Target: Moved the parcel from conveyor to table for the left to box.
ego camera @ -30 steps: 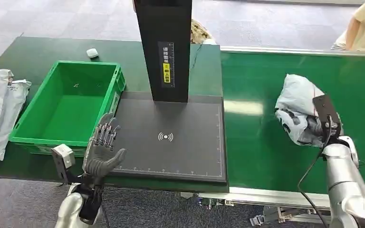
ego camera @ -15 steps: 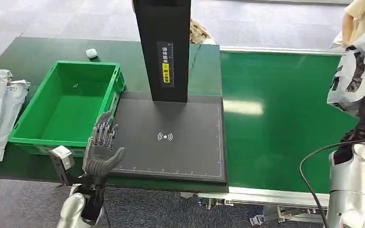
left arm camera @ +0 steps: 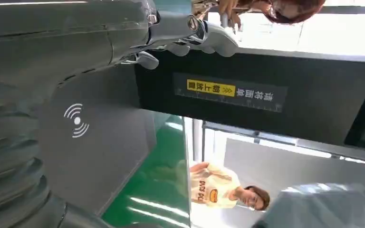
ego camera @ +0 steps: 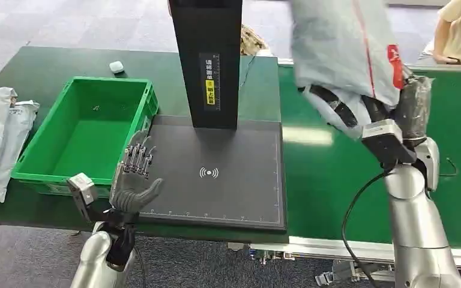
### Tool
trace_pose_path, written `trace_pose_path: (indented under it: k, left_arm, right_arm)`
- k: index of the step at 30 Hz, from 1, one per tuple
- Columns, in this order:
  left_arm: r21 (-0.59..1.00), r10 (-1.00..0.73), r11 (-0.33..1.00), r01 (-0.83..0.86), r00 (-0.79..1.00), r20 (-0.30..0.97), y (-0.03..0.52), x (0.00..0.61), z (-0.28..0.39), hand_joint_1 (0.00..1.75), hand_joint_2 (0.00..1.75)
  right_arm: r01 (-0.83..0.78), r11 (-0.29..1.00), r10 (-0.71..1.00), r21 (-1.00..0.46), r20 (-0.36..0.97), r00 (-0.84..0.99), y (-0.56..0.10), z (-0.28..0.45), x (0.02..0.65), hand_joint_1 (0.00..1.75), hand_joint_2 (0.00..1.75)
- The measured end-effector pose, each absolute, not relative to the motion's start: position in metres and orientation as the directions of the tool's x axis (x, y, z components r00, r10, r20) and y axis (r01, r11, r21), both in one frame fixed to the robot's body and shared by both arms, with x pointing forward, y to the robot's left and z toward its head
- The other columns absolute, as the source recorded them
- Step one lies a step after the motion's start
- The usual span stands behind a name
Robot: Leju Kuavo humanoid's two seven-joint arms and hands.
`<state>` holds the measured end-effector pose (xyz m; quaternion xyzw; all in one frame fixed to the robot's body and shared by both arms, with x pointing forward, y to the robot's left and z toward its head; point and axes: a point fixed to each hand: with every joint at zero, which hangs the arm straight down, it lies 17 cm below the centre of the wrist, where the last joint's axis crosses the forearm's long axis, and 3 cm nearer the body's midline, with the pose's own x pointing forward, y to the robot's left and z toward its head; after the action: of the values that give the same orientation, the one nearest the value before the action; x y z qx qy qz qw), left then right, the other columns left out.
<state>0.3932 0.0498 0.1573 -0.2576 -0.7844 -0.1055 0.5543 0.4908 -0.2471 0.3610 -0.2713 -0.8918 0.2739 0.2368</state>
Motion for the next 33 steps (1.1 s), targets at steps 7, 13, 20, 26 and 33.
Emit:
trace_pose_path:
  k: [7,13,20,26,33]
  left_arm:
    - [-0.119,0.282,0.844,0.522,-0.244,0.928,0.051,0.394,0.154,0.00,1.75]
    - [-0.123,0.270,0.855,0.504,-0.230,0.935,0.059,0.391,0.144,0.00,1.75]
    - [-0.122,0.265,0.860,0.495,-0.229,0.937,0.064,0.392,0.142,0.00,1.75]
    - [-0.111,0.243,0.866,0.488,-0.217,0.945,0.066,0.393,0.138,0.00,1.75]
    - [-0.104,0.229,0.867,0.487,-0.205,0.952,0.065,0.396,0.137,0.00,1.75]
  right_arm:
    - [-0.041,0.408,0.561,-0.912,0.286,-0.776,-0.140,0.270,0.505,1.75,1.75]
    - [-0.255,0.168,0.563,-0.952,0.305,-0.768,-0.101,0.184,0.500,1.75,1.75]
    - [-0.286,0.098,0.575,-0.953,0.289,-0.766,-0.101,0.164,0.503,1.75,1.75]
    - [-0.481,-0.105,0.659,-0.870,0.301,-0.689,-0.111,0.102,0.498,1.75,1.75]
    - [-0.615,-0.261,0.745,-0.744,0.251,-0.619,-0.145,0.041,0.487,1.75,1.75]
